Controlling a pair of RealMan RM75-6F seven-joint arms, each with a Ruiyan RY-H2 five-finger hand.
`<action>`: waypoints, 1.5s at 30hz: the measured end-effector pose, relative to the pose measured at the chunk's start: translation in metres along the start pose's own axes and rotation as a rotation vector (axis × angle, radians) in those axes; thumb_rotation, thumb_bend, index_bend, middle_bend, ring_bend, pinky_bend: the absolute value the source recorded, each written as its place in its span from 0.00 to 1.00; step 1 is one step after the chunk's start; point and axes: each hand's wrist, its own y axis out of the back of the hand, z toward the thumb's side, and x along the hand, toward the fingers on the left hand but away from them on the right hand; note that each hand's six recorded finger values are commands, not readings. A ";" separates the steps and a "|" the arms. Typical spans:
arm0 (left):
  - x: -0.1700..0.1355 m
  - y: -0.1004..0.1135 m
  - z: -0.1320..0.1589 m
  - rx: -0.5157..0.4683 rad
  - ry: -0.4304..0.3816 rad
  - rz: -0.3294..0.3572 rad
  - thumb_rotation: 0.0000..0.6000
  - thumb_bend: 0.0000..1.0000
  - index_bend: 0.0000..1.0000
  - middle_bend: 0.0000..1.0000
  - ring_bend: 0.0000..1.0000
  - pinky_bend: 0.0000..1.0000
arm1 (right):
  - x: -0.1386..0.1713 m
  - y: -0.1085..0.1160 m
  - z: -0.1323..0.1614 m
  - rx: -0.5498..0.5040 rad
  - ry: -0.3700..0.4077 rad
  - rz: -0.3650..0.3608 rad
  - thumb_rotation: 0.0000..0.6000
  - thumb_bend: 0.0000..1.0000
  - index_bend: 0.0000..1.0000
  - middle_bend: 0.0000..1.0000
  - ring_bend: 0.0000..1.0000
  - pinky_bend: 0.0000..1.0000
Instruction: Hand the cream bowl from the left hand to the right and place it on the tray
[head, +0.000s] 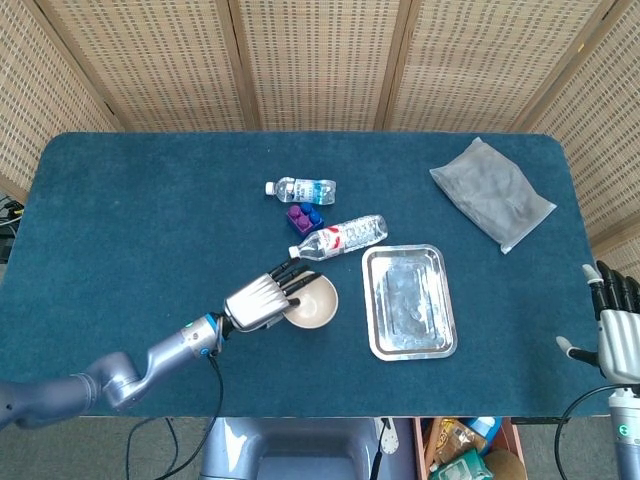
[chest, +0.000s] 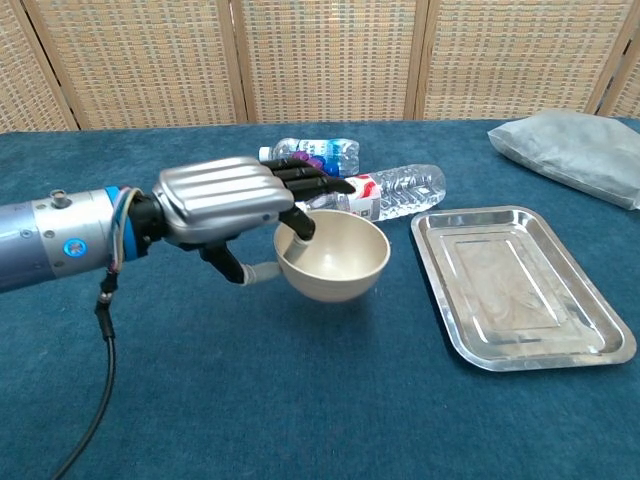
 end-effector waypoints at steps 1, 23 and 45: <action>0.003 -0.002 0.003 0.002 -0.007 -0.006 1.00 0.46 0.63 0.00 0.00 0.00 | 0.000 0.000 -0.001 0.000 -0.002 -0.001 1.00 0.00 0.00 0.00 0.00 0.00; -0.033 0.023 -0.026 -0.058 0.105 0.059 1.00 0.00 0.00 0.00 0.00 0.00 | 0.000 -0.003 0.002 0.002 0.013 0.014 1.00 0.00 0.00 0.00 0.00 0.00; -0.293 0.049 -0.181 -0.253 1.014 0.216 1.00 0.00 0.00 0.00 0.00 0.00 | -0.021 -0.068 0.210 0.183 0.936 0.222 1.00 0.00 0.06 0.00 0.00 0.00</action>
